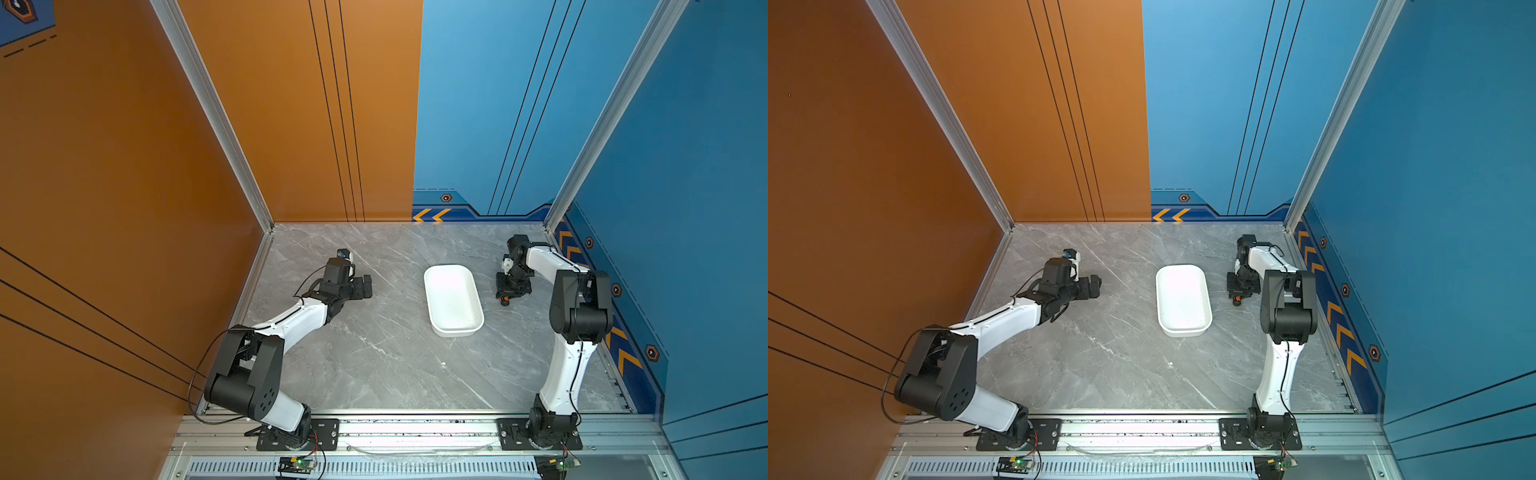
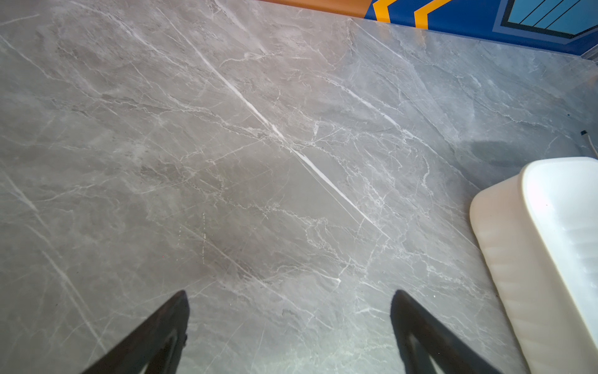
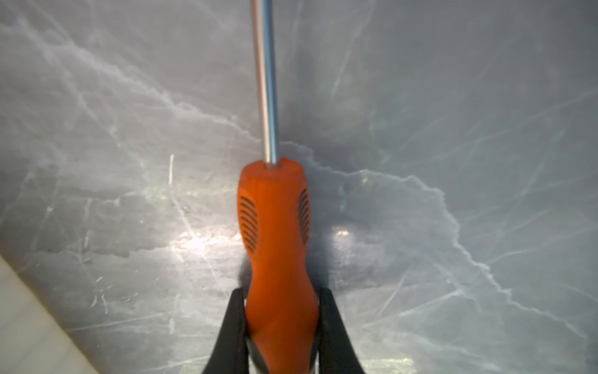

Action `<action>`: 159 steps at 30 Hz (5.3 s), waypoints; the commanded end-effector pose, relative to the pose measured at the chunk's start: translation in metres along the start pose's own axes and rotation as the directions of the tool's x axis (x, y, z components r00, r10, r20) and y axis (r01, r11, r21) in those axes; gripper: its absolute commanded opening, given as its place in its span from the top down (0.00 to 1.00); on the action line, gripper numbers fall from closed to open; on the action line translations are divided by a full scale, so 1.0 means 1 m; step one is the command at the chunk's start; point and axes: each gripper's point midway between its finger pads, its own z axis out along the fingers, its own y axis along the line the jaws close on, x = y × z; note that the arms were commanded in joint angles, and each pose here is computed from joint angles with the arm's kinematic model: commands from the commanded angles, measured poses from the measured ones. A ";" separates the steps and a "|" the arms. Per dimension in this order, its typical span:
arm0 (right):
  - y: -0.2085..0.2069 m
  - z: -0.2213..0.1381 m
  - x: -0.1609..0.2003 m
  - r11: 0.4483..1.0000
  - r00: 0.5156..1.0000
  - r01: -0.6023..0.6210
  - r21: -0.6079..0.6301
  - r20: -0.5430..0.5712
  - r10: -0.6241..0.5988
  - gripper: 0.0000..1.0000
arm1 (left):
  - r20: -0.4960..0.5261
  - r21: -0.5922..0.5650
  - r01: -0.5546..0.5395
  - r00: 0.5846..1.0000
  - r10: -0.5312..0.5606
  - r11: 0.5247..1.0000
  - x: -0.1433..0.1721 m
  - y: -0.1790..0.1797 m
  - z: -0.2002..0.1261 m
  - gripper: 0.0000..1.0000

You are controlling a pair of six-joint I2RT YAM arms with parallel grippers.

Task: Put the screwdriver in the bin
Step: Pick up the screwdriver from the middle-right of the table, then place the screwdriver into the bin, then reset both arms

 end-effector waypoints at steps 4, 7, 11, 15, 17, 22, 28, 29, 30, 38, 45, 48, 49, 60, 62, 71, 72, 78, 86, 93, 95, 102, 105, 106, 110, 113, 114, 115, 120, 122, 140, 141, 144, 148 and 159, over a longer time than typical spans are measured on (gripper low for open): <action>0.017 -0.036 0.000 0.998 0.997 0.013 -0.065 0.081 -0.008 1.00 | -0.001 -0.031 -0.024 1.000 0.024 0.999 -0.003 0.003 -0.001 0.02; 0.020 -0.048 0.001 0.996 0.994 0.014 -0.083 0.107 -0.005 1.00 | -0.005 -0.030 -0.023 1.000 0.023 0.999 -0.001 0.002 -0.001 0.02; 0.028 -0.070 0.003 0.994 0.988 0.023 -0.111 0.154 -0.006 1.00 | -0.007 -0.028 -0.026 1.000 0.025 0.999 -0.001 0.002 -0.001 0.02; 0.049 -0.099 0.009 0.988 0.976 0.049 -0.149 0.218 -0.016 1.00 | -0.002 -0.033 -0.027 1.000 0.027 0.999 -0.002 0.003 -0.002 0.02; 0.063 -0.111 0.014 0.986 0.969 0.071 -0.151 0.244 -0.033 1.00 | 0.001 -0.036 -0.029 1.000 0.029 0.999 -0.004 0.003 -0.003 0.02; 0.104 -0.135 0.027 0.981 0.950 0.122 -0.148 0.304 -0.072 1.00 | 0.009 -0.040 -0.043 0.999 0.043 0.998 -0.007 0.004 -0.006 0.02; 0.141 -0.116 0.040 0.982 0.951 0.163 -0.092 0.279 -0.132 1.00 | 0.018 -0.049 -0.062 0.998 0.063 0.997 -0.009 0.006 -0.011 0.02; 0.147 -0.110 0.041 0.982 0.952 0.169 -0.082 0.270 -0.142 1.00 | 0.020 -0.051 -0.062 0.998 0.063 0.997 -0.010 0.007 -0.011 0.02; 0.152 -0.104 0.042 0.982 0.953 0.173 -0.073 0.263 -0.149 1.00 | 0.023 -0.051 -0.061 0.998 0.062 0.997 -0.010 0.007 -0.012 0.02; 0.178 -0.062 0.040 0.979 0.959 0.204 -0.013 0.205 -0.197 1.00 | 0.010 0.004 -0.055 0.998 0.055 0.998 -0.003 0.000 -0.016 0.02; 0.181 -0.038 0.039 0.977 0.962 0.211 0.040 0.167 -0.215 1.00 | 0.005 0.079 -0.069 0.998 0.069 0.994 0.004 -0.011 -0.020 0.02; 0.181 -0.031 0.042 0.977 0.965 0.208 0.046 0.151 -0.213 1.00 | 0.014 0.127 -0.076 0.997 0.075 0.989 0.004 -0.019 -0.023 0.02; 0.181 -0.029 0.042 0.978 0.967 0.204 0.048 0.147 -0.209 1.00 | 0.017 0.141 -0.076 0.997 0.075 0.987 0.003 -0.021 -0.024 0.02; 0.182 -0.030 0.051 0.979 0.964 0.196 0.058 0.170 -0.204 1.00 | 0.009 0.144 -0.069 0.998 0.068 0.987 0.007 -0.020 -0.021 0.02; 0.181 -0.036 0.054 0.980 0.963 0.192 0.053 0.181 -0.198 1.00 | 0.009 0.143 -0.068 0.998 0.068 0.987 0.007 -0.019 -0.021 0.02; 0.176 -0.058 0.072 0.986 0.962 0.165 0.026 0.217 -0.167 1.00 | 0.001 0.143 -0.061 0.998 0.061 0.988 0.009 -0.019 -0.019 0.02; 0.176 -0.059 0.074 0.987 0.963 0.160 0.023 0.218 -0.161 1.00 | 0.002 0.145 -0.062 0.998 0.062 0.988 0.009 -0.019 -0.019 0.02; 0.173 -0.054 0.088 0.990 0.969 0.140 0.027 0.203 -0.143 1.00 | -0.002 0.144 -0.060 0.998 0.061 0.988 0.010 -0.019 -0.018 0.02; 0.171 -0.039 0.089 0.989 0.975 0.138 0.048 0.169 -0.144 1.00 | -0.003 0.142 -0.061 0.998 0.062 0.988 0.011 -0.019 -0.019 0.02; 0.174 -0.020 0.086 0.990 0.982 0.135 0.048 0.127 -0.140 1.00 | -0.005 0.133 -0.063 0.998 0.065 0.989 0.012 -0.017 -0.018 0.02; 0.174 -0.017 0.085 0.990 0.983 0.133 0.047 0.124 -0.138 1.00 | -0.005 0.131 -0.065 0.998 0.066 0.989 0.012 -0.016 -0.017 0.02; 0.176 -0.012 0.084 0.990 0.983 0.134 0.040 0.118 -0.138 1.00 | -0.009 0.131 -0.069 0.997 0.071 0.989 0.014 -0.017 -0.017 0.02; 0.177 -0.011 0.085 0.990 0.984 0.136 0.035 0.113 -0.139 0.89 | -0.011 0.132 -0.068 0.997 0.070 0.989 0.014 -0.016 -0.016 0.02; 0.175 -0.010 0.085 0.990 0.984 0.133 0.035 0.113 -0.136 0.84 | -0.011 0.131 -0.068 0.998 0.070 0.989 0.014 -0.016 -0.016 0.02; 0.175 -0.012 0.085 0.990 0.984 0.134 0.035 0.118 -0.137 0.61 | -0.008 0.130 -0.069 0.997 0.070 0.989 0.013 -0.016 -0.017 0.02; 0.174 -0.016 0.085 0.990 0.983 0.134 0.031 0.126 -0.137 0.48 | -0.009 0.128 -0.067 0.998 0.069 0.990 0.013 -0.015 -0.016 0.02; 0.175 -0.019 0.084 0.990 0.982 0.137 0.024 0.131 -0.139 0.46 | -0.010 0.130 -0.067 0.998 0.069 0.989 0.014 -0.015 -0.016 0.02; 0.175 -0.021 0.085 0.990 0.981 0.140 0.021 0.135 -0.142 0.43 | -0.009 0.130 -0.065 0.998 0.067 0.989 0.013 -0.016 -0.017 0.02; 0.181 -0.056 0.082 0.985 0.969 0.159 -0.060 0.198 -0.144 0.32 | 0.014 0.113 -0.073 0.997 0.072 0.991 0.007 -0.013 -0.020 0.02; 0.181 -0.085 0.078 0.978 0.957 0.171 -0.116 0.256 -0.137 0.31 | 0.036 0.078 -0.082 0.996 0.079 0.994 0.001 -0.007 -0.023 0.02; -0.067 -0.159 0.027 0.982 0.277 -0.105 -0.158 0.944 0.182 0.20 | 0.347 -0.358 0.022 0.931 0.111 0.934 -0.052 0.143 -0.048 0.02; -0.064 -0.150 0.029 0.981 0.293 -0.095 -0.167 0.938 0.188 0.20 | 0.342 -0.354 0.028 0.934 0.102 0.935 -0.048 0.147 -0.044 0.02; -0.057 -0.129 0.035 0.982 0.278 -0.102 -0.157 0.944 0.180 0.20 | 0.352 -0.302 0.048 0.934 0.065 0.952 -0.052 0.152 -0.041 0.02; -0.041 -0.108 0.029 0.987 0.291 -0.073 -0.146 0.943 0.161 0.20 | 0.375 -0.268 0.103 0.927 0.006 0.958 -0.053 0.162 -0.040 0.02; -0.022 -0.076 0.011 0.998 0.335 -0.062 -0.023 0.941 0.043 0.20 | 0.318 -0.279 0.107 0.948 -0.013 0.954 -0.018 0.166 -0.044 0.02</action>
